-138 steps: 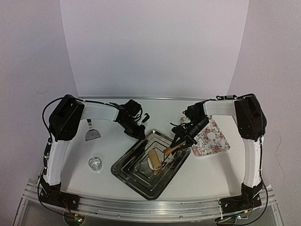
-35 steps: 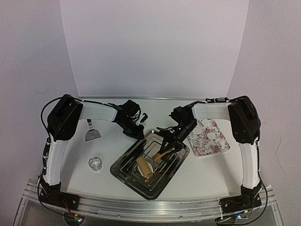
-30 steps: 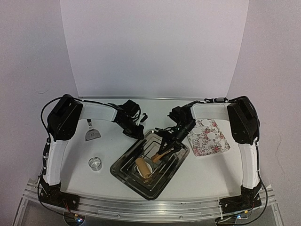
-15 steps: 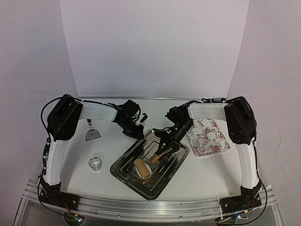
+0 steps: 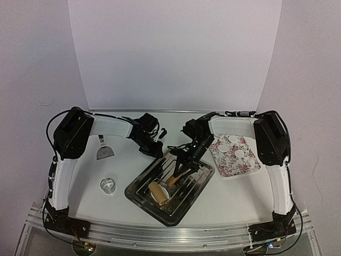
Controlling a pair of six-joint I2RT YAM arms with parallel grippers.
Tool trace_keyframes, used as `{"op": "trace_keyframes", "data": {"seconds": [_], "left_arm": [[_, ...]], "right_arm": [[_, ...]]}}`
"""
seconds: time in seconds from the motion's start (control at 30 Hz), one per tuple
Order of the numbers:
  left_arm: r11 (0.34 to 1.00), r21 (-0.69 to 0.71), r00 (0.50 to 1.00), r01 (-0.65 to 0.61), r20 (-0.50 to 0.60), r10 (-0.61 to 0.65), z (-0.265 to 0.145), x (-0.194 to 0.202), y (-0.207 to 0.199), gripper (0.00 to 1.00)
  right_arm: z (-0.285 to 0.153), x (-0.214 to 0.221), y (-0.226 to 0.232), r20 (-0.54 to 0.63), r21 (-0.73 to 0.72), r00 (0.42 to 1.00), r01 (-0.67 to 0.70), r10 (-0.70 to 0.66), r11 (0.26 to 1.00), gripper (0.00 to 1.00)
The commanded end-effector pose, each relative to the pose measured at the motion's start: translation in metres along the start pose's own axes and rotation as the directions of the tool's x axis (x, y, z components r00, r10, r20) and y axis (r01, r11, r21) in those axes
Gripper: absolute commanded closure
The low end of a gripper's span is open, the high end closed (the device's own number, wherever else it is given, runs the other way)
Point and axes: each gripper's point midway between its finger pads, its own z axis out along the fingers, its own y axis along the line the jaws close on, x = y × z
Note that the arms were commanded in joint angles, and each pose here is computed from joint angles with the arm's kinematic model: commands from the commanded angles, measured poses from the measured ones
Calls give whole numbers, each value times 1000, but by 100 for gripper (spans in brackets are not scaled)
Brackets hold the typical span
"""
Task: Roll out the dumpling wrappers from the dough
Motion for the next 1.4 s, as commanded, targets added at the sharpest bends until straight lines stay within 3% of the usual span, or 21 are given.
{"op": "trace_keyframes", "data": {"seconds": [0.0,0.23,0.67,1.03,1.17,1.37], "left_arm": [[979,-184,988,88,-110,-110,8,42,52,100],[978,-202,990,61,-111,-84,3,45,55,100],[974,-226,993,34,-105,-59,-2,50,63,100],[975,-219,997,-30,-79,13,1,26,65,100],[970,-224,994,-94,-76,78,4,7,67,100],[957,-203,978,-206,-45,201,8,-31,60,97]], "right_arm": [[12,22,-173,-12,773,989,-86,150,629,100],[-11,23,-170,71,789,981,-165,178,592,100],[-67,56,-229,98,834,955,-232,279,501,100],[-108,41,-219,198,793,938,-323,283,516,100],[-129,26,-200,246,736,937,-348,249,581,100],[-141,-19,-121,307,512,945,-263,111,818,100]]}}
